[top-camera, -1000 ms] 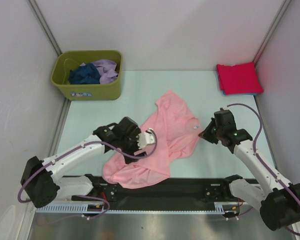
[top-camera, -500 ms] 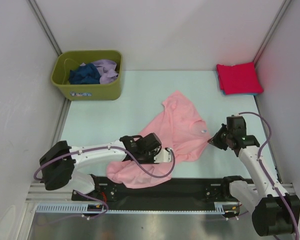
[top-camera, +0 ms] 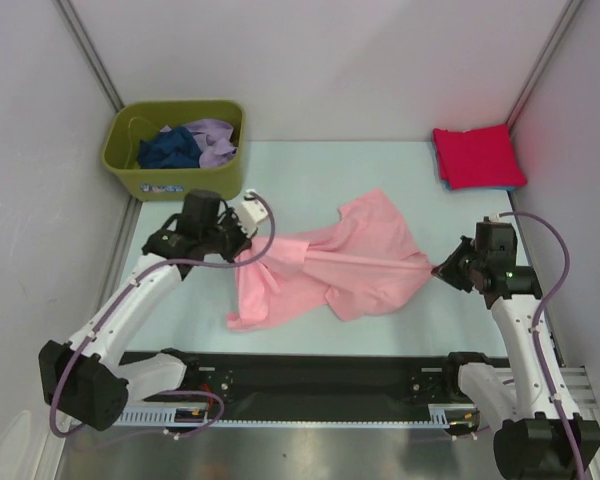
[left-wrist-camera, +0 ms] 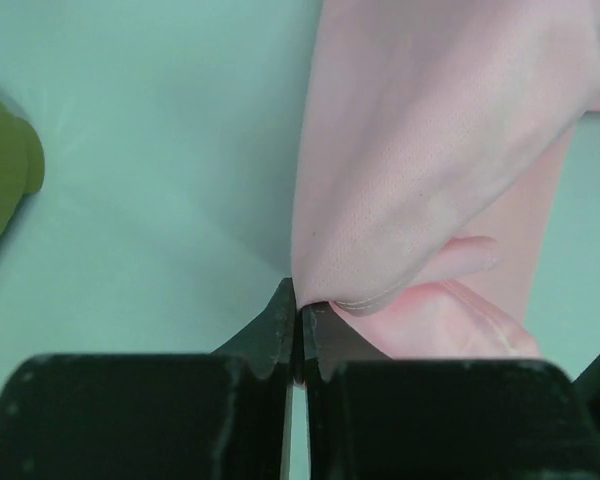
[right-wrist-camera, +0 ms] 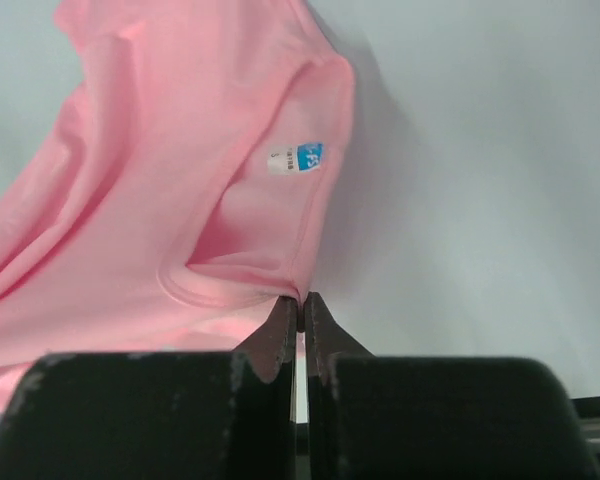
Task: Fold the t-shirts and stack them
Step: Flatten the tshirt out
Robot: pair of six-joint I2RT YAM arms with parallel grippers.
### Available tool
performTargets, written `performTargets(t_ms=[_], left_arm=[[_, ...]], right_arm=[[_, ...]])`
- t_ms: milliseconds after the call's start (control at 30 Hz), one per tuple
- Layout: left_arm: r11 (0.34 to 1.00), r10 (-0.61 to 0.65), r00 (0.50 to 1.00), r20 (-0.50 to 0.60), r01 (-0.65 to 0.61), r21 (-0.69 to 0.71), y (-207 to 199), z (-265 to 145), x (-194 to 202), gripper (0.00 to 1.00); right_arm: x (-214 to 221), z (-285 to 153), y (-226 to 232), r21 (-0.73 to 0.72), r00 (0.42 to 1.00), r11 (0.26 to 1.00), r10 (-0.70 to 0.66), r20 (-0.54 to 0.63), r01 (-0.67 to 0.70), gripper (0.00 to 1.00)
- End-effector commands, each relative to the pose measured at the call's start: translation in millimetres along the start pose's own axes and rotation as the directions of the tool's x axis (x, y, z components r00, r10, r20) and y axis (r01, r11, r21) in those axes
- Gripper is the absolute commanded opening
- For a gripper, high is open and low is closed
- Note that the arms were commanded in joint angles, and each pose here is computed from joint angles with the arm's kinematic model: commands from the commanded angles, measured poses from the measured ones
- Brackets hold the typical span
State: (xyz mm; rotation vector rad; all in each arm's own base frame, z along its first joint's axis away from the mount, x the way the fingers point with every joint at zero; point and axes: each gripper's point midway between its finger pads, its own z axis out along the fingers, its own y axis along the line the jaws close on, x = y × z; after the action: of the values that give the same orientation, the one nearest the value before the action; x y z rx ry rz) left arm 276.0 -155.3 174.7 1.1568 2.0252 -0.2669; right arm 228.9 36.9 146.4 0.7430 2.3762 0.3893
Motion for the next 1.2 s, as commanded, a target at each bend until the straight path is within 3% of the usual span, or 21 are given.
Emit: performTargets(t_ms=[0,167,300,333,367,433,467,500,533,567,667,733,867,967,1067,1167], left_arm=[[0.994,-0.089,0.988,0.127,0.079,0.075,14,-19,-15,0.09],[0.969,-0.246,0.962,0.12,0.239,0.069,58,0,-2,0.1],[0.928,-0.368,0.928,0.048,0.364,0.085,94,52,7,0.11],[0.908,-0.416,0.909,0.034,0.413,0.073,101,60,7,0.15],[0.896,-0.444,0.896,0.014,0.443,0.039,121,74,8,0.26],[0.873,-0.488,0.873,-0.023,0.488,0.004,134,81,9,0.39],[0.875,-0.484,0.875,-0.015,0.483,-0.015,146,81,1,0.49],[0.875,-0.484,0.875,-0.014,0.483,-0.013,146,78,-2,0.52],[0.882,-0.471,0.882,-0.002,0.471,-0.005,145,73,-6,0.56],[0.892,-0.452,0.892,0.026,0.452,0.015,138,62,-15,0.69],[0.934,-0.357,0.934,0.013,0.356,0.037,112,40,-15,0.76],[0.96,-0.273,0.961,-0.033,0.275,0.055,90,29,-1,0.75],[0.98,-0.122,0.98,-0.158,0.144,0.14,15,16,52,0.66],[0.989,0.017,0.974,-0.226,0.017,0.149,-24,19,81,0.67],[0.991,0.075,0.971,-0.229,-0.048,0.123,-38,26,85,0.74],[0.996,0.078,0.964,-0.255,-0.066,0.057,-27,32,88,0.76]], right_arm=[[-10,-24,11,-0.037,0.999,0.999,-0.034,0.03,0.035,0.0],[-15,-26,36,-0.136,0.999,0.991,0.005,0.042,0.001,0.0],[-33,7,60,-0.171,0.997,0.985,0.005,0.072,0.007,0.0],[-41,13,61,-0.16,0.996,0.987,0.011,0.087,0.003,0.0],[-45,30,57,-0.122,0.997,0.992,0.017,0.072,-0.008,0.0],[-66,42,57,-0.097,0.993,0.995,0.031,0.117,-0.02,0.0],[-74,49,59,-0.085,0.993,0.996,0.03,0.116,-0.02,0.0],[-81,54,58,-0.073,0.992,0.997,0.016,0.126,-0.007,0.0],[-84,58,59,-0.067,0.993,0.998,0.002,0.122,0.006,0.03],[-94,65,55,-0.045,0.993,0.999,0.005,0.114,0.0,0.24],[-90,70,50,-0.016,0.998,0.999,-0.032,0.047,0.032,0.7],[-81,65,39,0.04,0.999,0.999,-0.037,0.036,0.036,0.83],[-44,43,25,0.104,0.999,0.994,-0.033,0.037,0.029,0.84],[8,31,23,0.095,1.0,0.995,-0.021,0.002,0.021,0.8],[59,29,26,0.058,0.999,0.998,0.01,-0.053,-0.007,0.76],[91,38,25,0.054,0.995,0.998,0.034,-0.096,-0.029,0.77]])
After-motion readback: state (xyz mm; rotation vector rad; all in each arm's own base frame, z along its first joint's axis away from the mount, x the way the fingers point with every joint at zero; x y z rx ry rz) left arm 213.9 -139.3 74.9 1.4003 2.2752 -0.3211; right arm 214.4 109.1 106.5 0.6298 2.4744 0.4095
